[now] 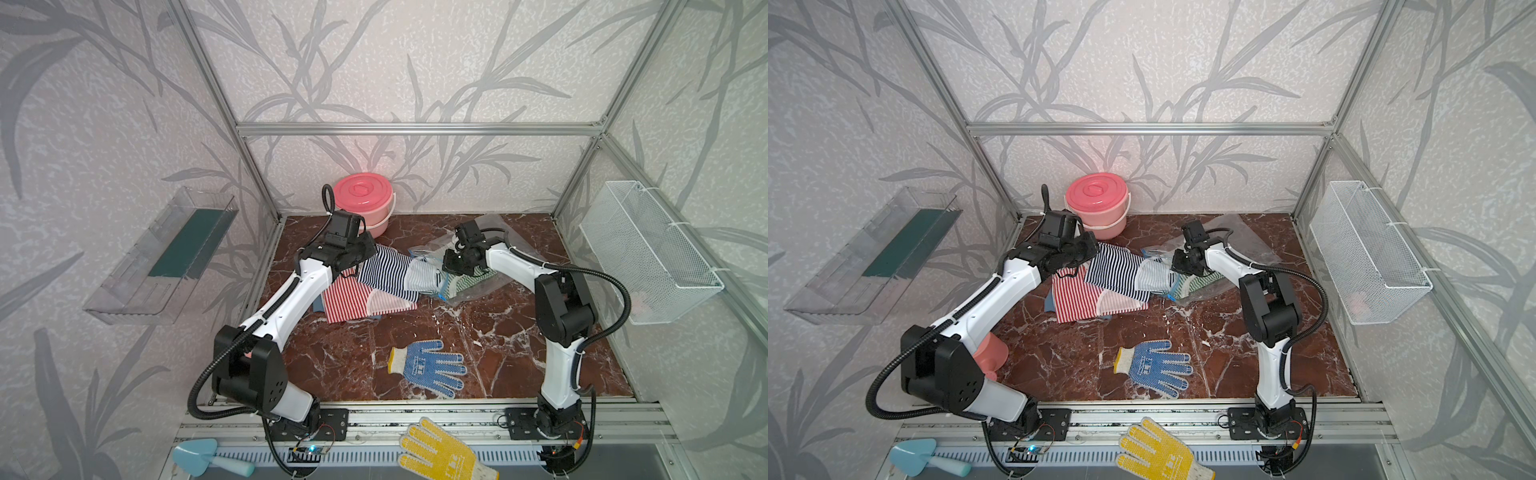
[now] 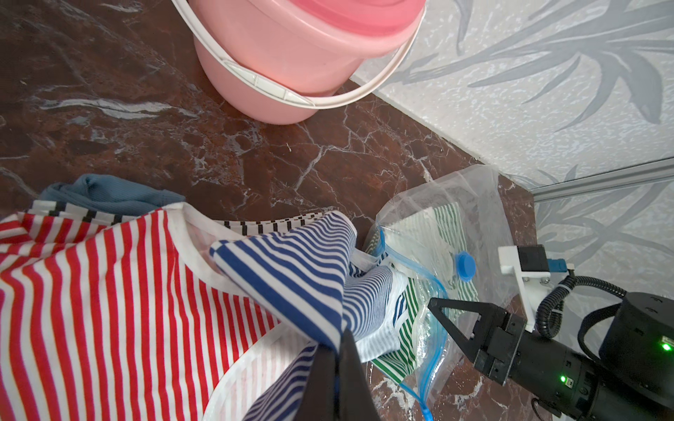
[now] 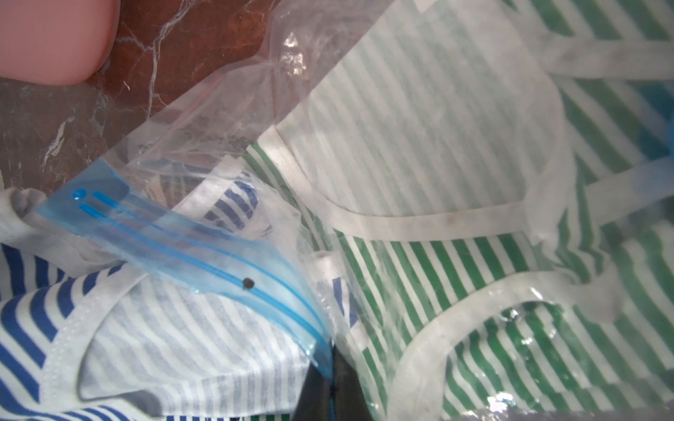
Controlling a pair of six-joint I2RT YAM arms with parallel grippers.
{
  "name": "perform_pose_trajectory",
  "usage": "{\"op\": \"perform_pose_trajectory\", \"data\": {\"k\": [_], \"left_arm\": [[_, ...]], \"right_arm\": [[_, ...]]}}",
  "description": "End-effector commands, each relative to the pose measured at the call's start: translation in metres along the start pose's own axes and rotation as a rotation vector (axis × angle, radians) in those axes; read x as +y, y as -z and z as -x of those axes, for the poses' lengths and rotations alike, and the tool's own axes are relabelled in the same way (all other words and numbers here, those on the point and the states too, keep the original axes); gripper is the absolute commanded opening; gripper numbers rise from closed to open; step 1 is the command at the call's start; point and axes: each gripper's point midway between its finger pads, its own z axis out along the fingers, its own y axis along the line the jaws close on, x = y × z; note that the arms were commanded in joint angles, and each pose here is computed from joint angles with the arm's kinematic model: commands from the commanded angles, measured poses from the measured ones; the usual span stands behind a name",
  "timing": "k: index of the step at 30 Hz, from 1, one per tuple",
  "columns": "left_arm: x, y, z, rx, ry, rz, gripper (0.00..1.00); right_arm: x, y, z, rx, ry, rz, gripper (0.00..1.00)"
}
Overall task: Take the tank top out of the vacuum bag
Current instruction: Take out the tank top from the vacuum bag.
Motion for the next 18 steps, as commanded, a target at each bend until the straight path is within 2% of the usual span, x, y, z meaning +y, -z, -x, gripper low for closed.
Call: {"op": "perform_pose_trajectory", "data": {"k": [1,18], "left_arm": [[-0.010,0.004,0.018,-0.035,-0.021,-0.021,0.00],[0.018,0.010,0.008,-0.033,-0.073,0.067,0.00]], "right_arm": [[-0.008,0.003,-0.002,0.014,-0.003,-0.026,0.00],[-0.010,0.003,-0.002,0.021,0.015,-0.039,0.00]]}}
